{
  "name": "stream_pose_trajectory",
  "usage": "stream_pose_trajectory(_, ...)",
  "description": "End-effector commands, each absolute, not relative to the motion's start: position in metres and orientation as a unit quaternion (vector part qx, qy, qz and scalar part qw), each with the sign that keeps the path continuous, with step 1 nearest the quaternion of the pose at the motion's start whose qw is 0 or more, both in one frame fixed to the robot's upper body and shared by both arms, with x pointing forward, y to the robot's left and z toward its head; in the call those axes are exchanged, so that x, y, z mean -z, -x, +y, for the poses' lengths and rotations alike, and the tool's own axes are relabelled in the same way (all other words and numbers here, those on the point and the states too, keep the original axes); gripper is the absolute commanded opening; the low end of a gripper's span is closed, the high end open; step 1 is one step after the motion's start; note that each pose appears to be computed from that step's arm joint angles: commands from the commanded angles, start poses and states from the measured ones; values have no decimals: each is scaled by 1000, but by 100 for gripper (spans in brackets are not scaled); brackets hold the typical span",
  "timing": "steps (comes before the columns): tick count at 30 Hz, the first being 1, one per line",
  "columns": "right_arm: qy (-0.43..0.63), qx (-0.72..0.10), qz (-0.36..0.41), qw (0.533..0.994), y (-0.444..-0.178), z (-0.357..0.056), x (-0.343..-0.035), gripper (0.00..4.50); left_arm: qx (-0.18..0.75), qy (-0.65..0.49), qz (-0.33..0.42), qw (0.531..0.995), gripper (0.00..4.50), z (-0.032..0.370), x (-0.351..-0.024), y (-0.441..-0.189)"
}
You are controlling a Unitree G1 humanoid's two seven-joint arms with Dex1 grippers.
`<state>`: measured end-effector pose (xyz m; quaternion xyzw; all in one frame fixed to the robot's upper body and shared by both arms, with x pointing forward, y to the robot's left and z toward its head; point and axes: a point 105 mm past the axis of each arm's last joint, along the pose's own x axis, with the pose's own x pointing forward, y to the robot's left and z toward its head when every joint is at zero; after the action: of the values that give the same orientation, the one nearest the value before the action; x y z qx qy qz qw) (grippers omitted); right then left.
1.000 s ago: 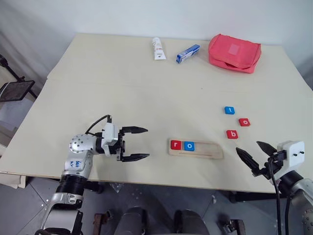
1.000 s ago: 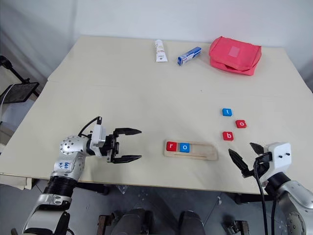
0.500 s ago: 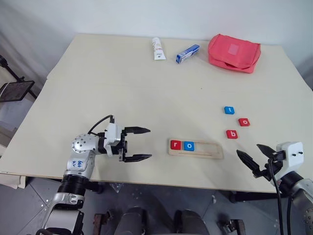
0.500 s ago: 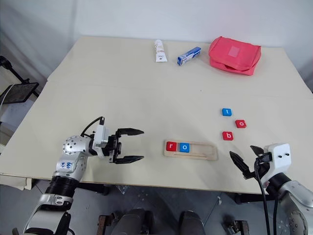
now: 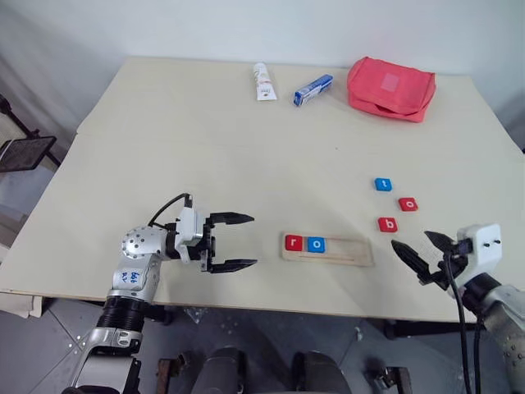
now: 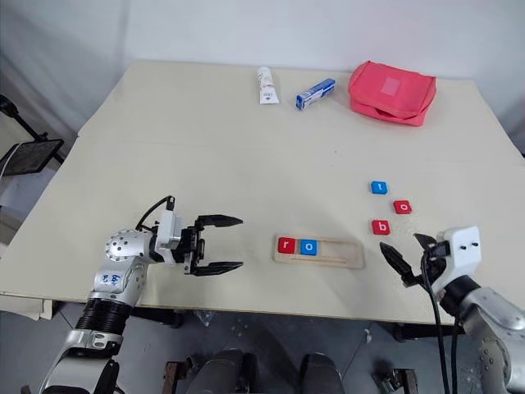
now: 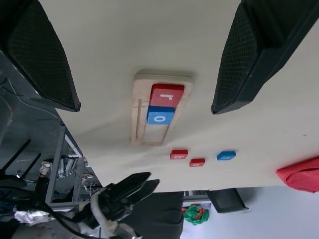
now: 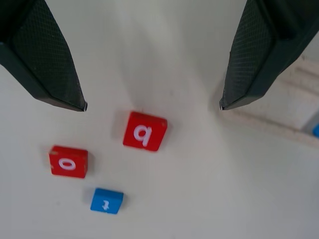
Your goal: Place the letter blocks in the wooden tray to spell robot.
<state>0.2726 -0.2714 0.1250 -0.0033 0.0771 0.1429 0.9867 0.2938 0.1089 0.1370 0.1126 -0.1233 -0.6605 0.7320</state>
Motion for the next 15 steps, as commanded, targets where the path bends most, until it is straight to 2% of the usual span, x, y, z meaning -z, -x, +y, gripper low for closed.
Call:
stream_pose_trajectory(1,-19,-115,89,989,-290,-277,-120,450,658,-110,-144,731,447,105,-144,-290)
stream_pose_trajectory(7,-36,-95,90,991,-317,-282,-114,450,653,-106,-149,735,447,102,-145,-287)
stream_pose_trajectory(15,-33,-114,102,988,-323,-271,-103,450,642,-106,-148,745,447,104,-145,-285)
